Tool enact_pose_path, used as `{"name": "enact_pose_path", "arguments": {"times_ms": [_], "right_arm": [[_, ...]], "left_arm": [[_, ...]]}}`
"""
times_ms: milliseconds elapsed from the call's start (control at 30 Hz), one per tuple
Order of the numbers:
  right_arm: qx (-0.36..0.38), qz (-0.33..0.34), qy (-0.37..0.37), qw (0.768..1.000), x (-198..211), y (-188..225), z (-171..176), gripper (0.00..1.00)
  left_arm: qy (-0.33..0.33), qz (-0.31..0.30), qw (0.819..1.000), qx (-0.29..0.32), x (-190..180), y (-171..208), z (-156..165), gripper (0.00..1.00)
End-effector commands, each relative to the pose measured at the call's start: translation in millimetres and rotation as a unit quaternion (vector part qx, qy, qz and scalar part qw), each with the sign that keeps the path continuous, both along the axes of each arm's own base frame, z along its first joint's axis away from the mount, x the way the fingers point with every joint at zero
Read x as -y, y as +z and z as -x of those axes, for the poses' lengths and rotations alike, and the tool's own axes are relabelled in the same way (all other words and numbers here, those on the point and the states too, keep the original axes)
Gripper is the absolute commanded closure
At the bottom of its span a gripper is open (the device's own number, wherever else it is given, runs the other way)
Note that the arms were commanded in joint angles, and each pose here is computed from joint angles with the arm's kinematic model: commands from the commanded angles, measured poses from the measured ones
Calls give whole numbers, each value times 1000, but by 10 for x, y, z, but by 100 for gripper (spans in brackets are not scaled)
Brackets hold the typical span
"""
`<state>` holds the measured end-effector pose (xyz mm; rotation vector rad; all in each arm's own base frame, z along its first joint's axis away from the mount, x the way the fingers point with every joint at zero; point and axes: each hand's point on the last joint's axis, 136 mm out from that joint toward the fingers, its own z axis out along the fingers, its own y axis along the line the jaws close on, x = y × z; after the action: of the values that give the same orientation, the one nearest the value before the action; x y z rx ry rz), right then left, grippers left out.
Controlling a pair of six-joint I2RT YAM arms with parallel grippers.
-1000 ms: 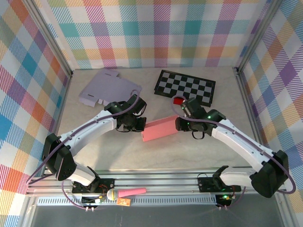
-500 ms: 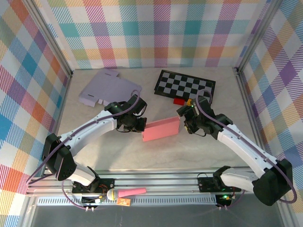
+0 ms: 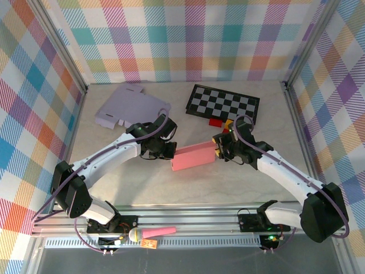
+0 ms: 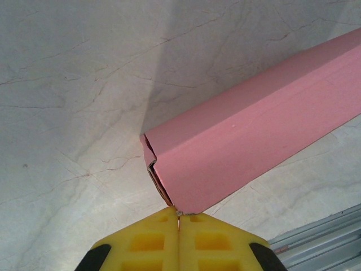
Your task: Fold the paper box
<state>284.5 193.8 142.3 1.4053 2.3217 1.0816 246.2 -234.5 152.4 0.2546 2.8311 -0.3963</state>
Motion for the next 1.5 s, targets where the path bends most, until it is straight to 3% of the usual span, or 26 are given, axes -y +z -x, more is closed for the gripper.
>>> {"name": "enact_pose_path", "arguments": {"times_ms": [0,133,333,433,567,867,1233,1467], "right_arm": [[-22,4,2,1000,36,-141,81,61],[-48,27,13,998,90,-285,192,66],[-74,51,12,996,197,-387,324,69],[-88,66,20,994,224,-413,368,71],[-105,69,26,992,211,-458,396,70],[-111,77,35,990,192,-426,378,70],[-140,85,35,986,210,-489,441,70],[-212,111,37,970,296,-637,665,71]], "left_arm": [[-8,0,1000,-15,32,1,74,100],[7,21,1000,-16,49,86,99,93],[80,74,994,-4,-39,351,57,63],[134,122,983,-27,-101,324,-5,60],[167,169,970,-48,-81,239,-87,61],[158,175,969,-75,-2,11,-87,66],[155,136,974,-95,-151,-357,90,80],[147,114,978,-99,-217,-513,142,85]]}}
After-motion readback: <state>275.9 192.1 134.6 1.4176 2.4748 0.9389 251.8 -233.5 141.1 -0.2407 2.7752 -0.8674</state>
